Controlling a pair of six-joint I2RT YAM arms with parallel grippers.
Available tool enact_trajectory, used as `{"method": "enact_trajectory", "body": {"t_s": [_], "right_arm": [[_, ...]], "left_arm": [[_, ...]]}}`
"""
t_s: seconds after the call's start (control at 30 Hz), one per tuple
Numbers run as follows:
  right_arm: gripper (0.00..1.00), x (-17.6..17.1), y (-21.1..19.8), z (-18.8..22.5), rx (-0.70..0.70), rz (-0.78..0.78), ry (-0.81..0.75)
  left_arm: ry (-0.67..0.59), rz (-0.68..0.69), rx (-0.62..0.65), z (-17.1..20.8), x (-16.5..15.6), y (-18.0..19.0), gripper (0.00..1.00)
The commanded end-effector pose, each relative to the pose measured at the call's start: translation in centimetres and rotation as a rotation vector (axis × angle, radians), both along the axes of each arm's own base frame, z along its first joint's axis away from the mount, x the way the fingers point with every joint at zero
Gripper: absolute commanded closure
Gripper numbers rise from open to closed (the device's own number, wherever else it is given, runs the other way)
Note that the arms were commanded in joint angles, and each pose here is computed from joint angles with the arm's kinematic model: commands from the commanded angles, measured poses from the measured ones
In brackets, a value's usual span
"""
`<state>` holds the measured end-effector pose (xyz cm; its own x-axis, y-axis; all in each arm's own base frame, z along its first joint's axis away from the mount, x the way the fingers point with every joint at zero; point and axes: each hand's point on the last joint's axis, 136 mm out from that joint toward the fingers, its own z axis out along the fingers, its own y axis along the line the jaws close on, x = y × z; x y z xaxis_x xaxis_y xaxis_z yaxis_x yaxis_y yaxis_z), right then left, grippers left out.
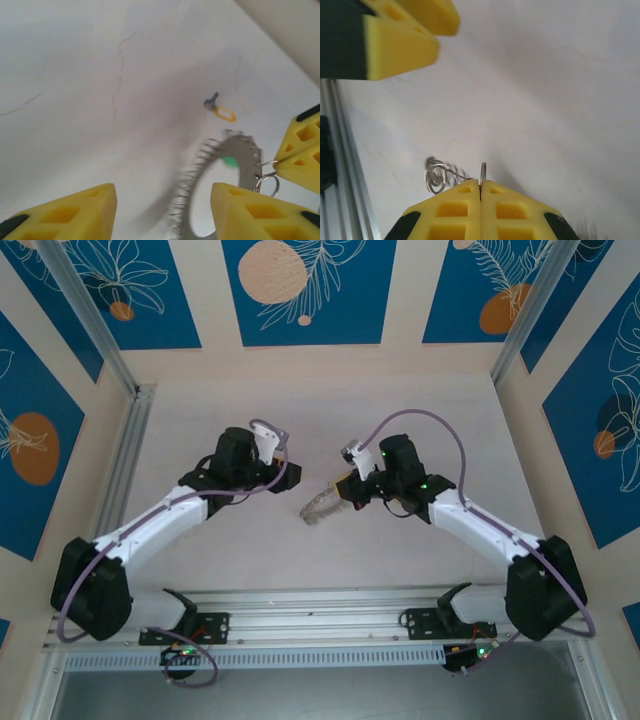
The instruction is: Put the keys on the keyring
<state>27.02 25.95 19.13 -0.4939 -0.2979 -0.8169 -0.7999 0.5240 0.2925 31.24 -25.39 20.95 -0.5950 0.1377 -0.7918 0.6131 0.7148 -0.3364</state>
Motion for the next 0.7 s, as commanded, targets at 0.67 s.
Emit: {"method": "enact_trajectory", "body": {"t_s": [0.67], "right_arm": [[1.0, -10.0, 2.3, 12.6, 0.38, 0.521, -0.244]], "left_arm": [[-0.334, -0.583, -0.367, 11.1, -13.3, -4.5, 0.61]]}}
